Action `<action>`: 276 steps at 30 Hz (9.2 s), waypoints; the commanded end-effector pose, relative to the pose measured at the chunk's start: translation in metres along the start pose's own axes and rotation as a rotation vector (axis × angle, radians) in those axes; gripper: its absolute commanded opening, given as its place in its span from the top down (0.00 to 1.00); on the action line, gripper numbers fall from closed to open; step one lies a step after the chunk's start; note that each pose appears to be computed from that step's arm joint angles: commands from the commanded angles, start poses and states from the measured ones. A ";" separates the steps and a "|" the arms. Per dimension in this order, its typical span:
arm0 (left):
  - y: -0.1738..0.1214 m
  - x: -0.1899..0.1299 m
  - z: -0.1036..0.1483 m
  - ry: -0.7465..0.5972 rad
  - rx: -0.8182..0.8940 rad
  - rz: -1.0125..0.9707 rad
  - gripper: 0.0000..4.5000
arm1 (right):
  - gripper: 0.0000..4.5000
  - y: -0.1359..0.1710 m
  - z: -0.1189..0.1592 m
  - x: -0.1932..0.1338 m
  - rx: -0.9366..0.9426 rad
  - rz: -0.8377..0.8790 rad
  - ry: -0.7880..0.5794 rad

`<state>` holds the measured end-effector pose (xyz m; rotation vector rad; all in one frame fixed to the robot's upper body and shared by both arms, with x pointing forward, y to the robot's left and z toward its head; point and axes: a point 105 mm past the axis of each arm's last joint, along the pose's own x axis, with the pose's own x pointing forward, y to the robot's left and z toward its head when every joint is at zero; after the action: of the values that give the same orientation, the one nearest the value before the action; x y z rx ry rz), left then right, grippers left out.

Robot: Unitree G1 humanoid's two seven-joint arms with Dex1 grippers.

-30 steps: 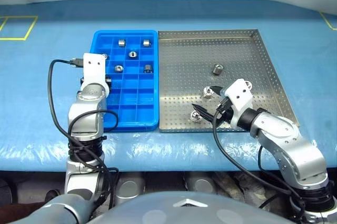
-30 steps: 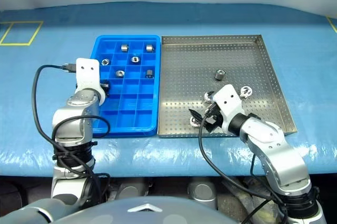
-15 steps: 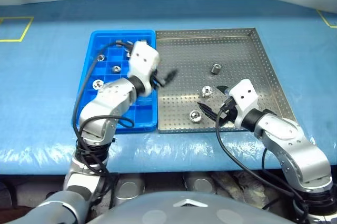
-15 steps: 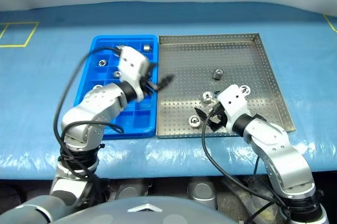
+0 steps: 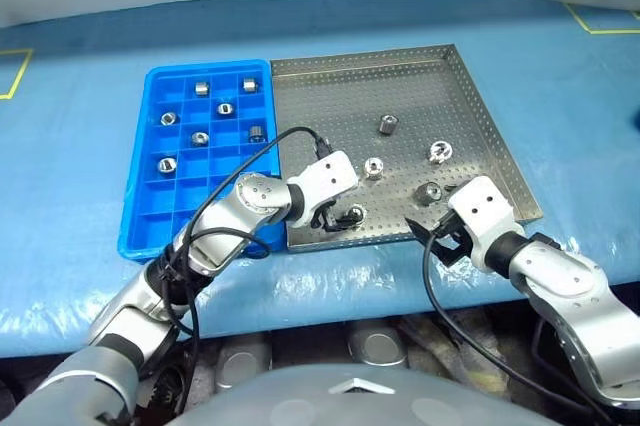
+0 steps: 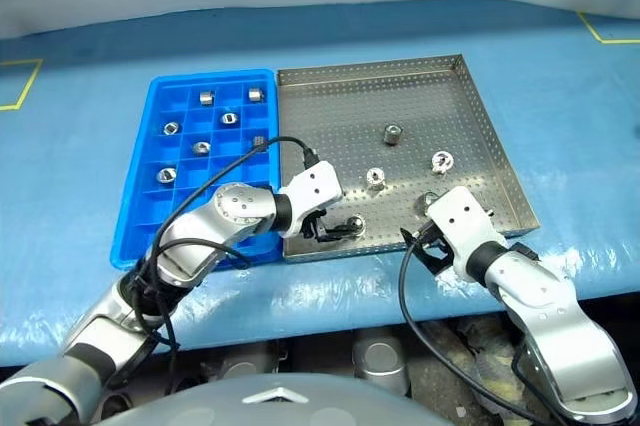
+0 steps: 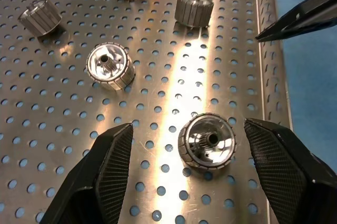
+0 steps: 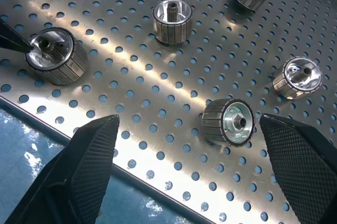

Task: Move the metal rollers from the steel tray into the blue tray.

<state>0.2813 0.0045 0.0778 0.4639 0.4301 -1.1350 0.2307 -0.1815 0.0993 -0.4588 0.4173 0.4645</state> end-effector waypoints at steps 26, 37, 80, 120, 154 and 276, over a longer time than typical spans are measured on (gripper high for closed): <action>-0.011 0.028 -0.026 0.065 -0.088 -0.047 0.45 | 0.00 -0.002 0.020 0.001 -0.045 -0.044 -0.089; -0.010 0.029 -0.024 0.038 -0.164 -0.046 0.62 | 0.00 0.000 0.023 0.004 -0.059 -0.032 -0.098; 0.032 -0.196 -0.117 0.296 -0.618 1.148 0.62 | 0.00 0.027 0.045 0.048 -0.124 0.246 -0.171; 0.031 0.056 0.032 -0.135 -0.174 0.151 0.24 | 0.00 0.004 0.032 0.011 -0.060 -0.028 -0.125; 0.063 0.069 0.022 -0.125 -0.279 0.387 0.61 | 0.00 0.010 0.033 0.017 -0.049 -0.008 -0.136; 0.018 -0.032 0.033 -0.337 -0.186 0.192 0.02 | 0.00 -0.023 -0.017 0.046 0.580 -0.293 -0.021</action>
<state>0.2895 0.0196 0.1128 0.1385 0.2445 -0.9359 0.2732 -0.1904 0.0684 0.0320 0.4520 0.0632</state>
